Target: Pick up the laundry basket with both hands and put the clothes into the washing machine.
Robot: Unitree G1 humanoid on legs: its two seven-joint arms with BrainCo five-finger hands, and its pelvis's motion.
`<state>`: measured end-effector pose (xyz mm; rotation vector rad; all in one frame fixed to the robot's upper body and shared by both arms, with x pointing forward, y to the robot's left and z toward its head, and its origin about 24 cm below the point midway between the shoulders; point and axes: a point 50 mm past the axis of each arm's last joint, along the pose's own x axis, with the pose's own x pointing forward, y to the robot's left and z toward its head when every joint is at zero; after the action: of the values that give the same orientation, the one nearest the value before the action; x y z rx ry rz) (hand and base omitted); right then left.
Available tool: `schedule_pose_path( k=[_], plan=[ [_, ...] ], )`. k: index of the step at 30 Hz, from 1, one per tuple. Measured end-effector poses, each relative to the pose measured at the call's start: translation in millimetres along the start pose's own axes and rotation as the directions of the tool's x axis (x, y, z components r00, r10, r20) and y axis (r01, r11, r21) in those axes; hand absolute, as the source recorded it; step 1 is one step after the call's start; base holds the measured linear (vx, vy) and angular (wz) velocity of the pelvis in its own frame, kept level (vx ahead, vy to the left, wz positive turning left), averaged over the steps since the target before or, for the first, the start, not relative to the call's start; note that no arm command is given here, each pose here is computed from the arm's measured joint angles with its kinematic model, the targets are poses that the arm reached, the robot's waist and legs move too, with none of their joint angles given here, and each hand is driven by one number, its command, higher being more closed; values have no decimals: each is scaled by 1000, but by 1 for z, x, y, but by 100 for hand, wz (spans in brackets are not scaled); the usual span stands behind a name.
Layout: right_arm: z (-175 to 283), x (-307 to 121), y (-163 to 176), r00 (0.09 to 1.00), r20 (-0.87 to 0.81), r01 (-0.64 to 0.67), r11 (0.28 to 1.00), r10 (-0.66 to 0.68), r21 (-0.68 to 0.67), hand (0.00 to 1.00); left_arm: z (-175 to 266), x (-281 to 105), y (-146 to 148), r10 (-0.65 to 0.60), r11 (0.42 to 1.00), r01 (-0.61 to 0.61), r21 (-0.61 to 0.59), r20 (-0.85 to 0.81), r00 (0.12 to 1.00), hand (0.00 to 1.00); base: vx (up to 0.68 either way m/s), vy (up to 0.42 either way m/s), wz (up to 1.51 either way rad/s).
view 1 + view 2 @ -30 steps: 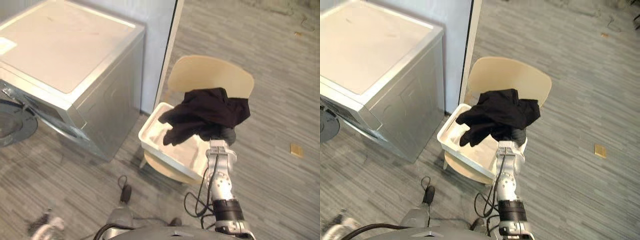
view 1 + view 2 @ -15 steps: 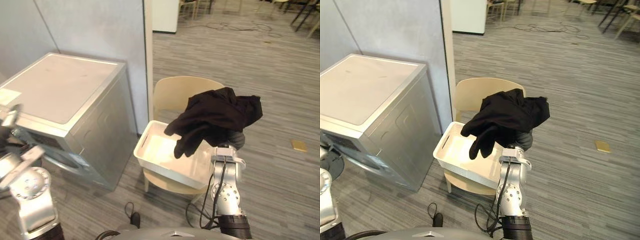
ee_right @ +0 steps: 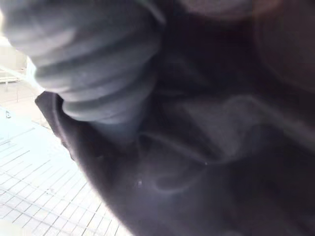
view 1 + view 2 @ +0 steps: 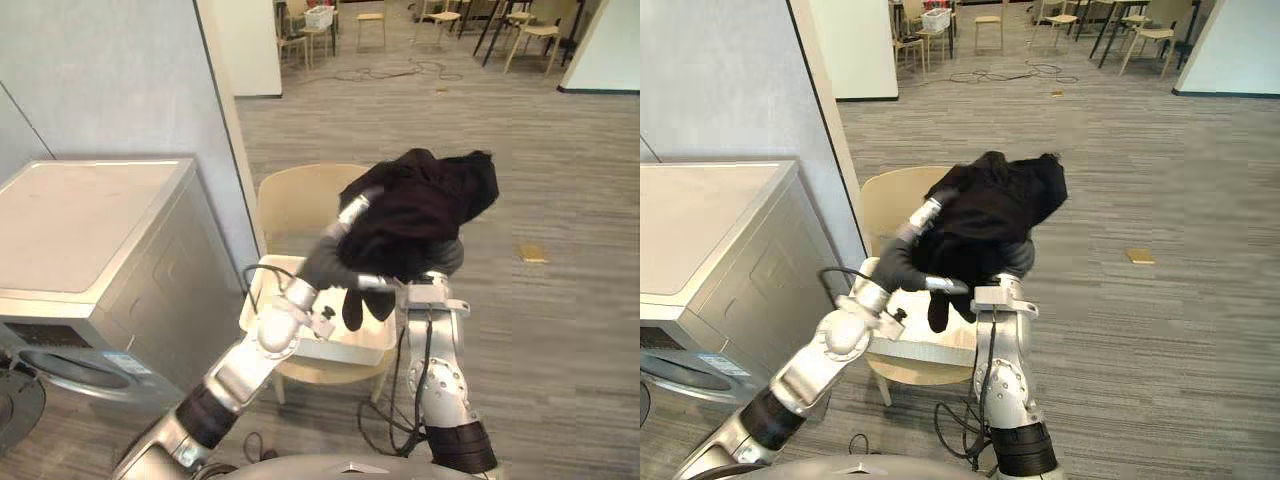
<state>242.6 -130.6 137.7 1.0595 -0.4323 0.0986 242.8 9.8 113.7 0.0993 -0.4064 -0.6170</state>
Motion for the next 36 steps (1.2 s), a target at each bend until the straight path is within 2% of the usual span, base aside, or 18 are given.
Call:
schedule_pose_path(
  k=[9, 17, 24, 28, 30, 31, 36],
  plan=[
    [8, 0, 3, 999, 46, 27, 1000, -28, 13, 100, -5, 24, -5, -56, 997, 57, 47, -23, 998, 0, -2, -1, -1],
    [8, 0, 3, 998, 48, 30, 999, -31, 14, 100, -20, 38, -11, -63, 986, 74, 148, -80, 995, 0, 0, 0, 0],
    [7, 0, 3, 999, 42, 30, 999, -31, 15, 100, -41, 46, -15, -59, 942, 108, 318, -158, 986, 0, -6, 1, -1],
    [6, -1, 3, 999, 35, 28, 999, -29, 17, 100, -53, 43, -15, -39, 928, 114, 355, -211, 977, 0, -15, 4, -6],
    [2, -2, 6, 1000, 18, 16, 1000, -16, 23, 100, -69, 38, -13, -26, 914, 141, 381, -293, 956, 0, -12, 4, -9],
    [1, -2, 7, 1000, 14, 12, 1000, -13, 25, 100, -72, 37, -13, -23, 912, 147, 384, -308, 951, 100, -13, 4, -10],
    [-1, -2, 8, 1000, 6, 6, 1000, -6, 29, 100, -77, 35, -11, -10, 912, 147, 383, -337, 941, 100, -6, 2, 0]
  ],
)
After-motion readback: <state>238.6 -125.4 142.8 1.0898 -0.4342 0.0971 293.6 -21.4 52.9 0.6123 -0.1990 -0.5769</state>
